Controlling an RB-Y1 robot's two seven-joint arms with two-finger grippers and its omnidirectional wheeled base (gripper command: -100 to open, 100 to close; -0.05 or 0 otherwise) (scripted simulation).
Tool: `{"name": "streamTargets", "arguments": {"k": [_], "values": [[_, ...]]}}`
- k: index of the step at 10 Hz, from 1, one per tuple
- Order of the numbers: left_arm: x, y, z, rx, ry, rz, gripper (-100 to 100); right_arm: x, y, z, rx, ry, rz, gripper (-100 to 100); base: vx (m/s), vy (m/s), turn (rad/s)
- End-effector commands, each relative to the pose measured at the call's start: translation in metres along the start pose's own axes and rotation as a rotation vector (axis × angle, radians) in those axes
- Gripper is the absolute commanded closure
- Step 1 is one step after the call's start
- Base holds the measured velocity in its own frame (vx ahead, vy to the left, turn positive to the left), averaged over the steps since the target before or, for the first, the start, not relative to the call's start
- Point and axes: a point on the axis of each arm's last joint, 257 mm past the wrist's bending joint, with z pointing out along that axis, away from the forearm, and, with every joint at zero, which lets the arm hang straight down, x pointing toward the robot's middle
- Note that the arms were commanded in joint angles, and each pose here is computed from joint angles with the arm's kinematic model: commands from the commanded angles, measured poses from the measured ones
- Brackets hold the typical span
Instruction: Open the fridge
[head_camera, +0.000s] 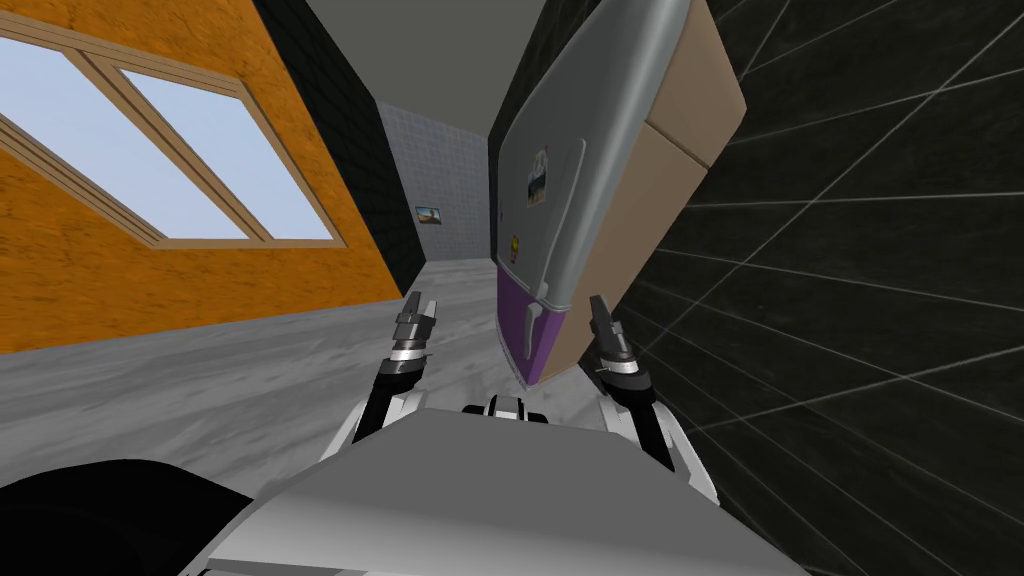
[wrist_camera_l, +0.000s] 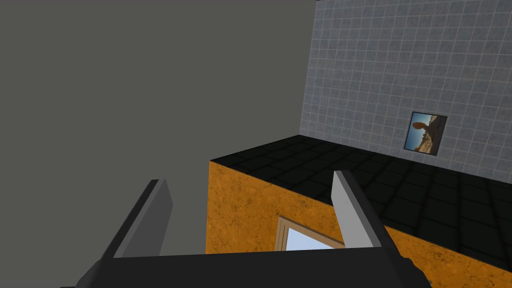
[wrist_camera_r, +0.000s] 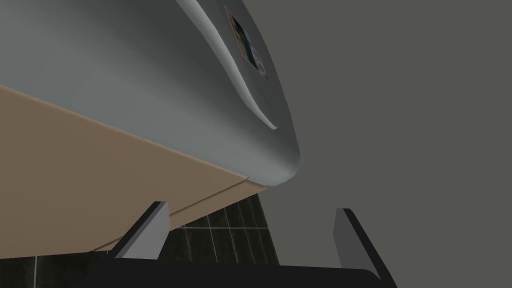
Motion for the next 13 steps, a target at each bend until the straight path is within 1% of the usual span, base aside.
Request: {"name": "streamTargets", "arguments": {"k": [1, 2, 3, 5, 6, 8, 9, 11, 12, 13], "values": [[0.000, 0.000, 0.000, 0.000, 0.000, 0.000, 0, 0.006, -0.003, 0.001, -0.010, 0.034, -0.120, -100, 0.024, 0.030, 0.006], [0.000, 0.000, 0.000, 0.000, 0.000, 0.000, 0, 0.011, -0.006, 0.001, -0.017, 0.055, -0.185, -100, 0.026, 0.039, 0.012], [0.000, 0.000, 0.000, 0.000, 0.000, 0.000, 0, 0.011, -0.006, 0.001, -0.017, 0.055, -0.191, -100, 0.019, 0.028, 0.003], [0.000, 0.000, 0.000, 0.000, 0.000, 0.000, 0, 0.021, -0.012, 0.002, -0.032, 0.098, -0.326, -100, 0.027, 0.038, 0.010], [0.000, 0.000, 0.000, 0.000, 0.000, 0.000, 0, 0.021, -0.012, 0.002, -0.032, 0.099, -0.338, -100, 0.020, 0.038, 0.003], [0.000, 0.000, 0.000, 0.000, 0.000, 0.000, 0, 0.031, -0.021, 0.001, -0.050, 0.145, -0.477, -100, 0.027, 0.043, 0.010], [0.000, 0.000, 0.000, 0.000, 0.000, 0.000, 0, 0.031, -0.021, 0.001, -0.051, 0.146, -0.491, -100, 0.025, 0.039, 0.003], [0.000, 0.000, 0.000, 0.000, 0.000, 0.000, 0, 0.041, -0.032, 0.000, -0.070, 0.194, -0.630, -100, 0.034, 0.044, 0.011], [0.000, 0.000, 0.000, 0.000, 0.000, 0.000, 0, 0.042, -0.032, 0.000, -0.072, 0.196, -0.648, -100, 0.020, 0.037, 0.003], [0.000, 0.000, 0.000, 0.000, 0.000, 0.000, 0, 0.047, -0.039, -0.001, -0.084, 0.223, -0.725, -100, 0.020, 0.031, 0.007]]}}
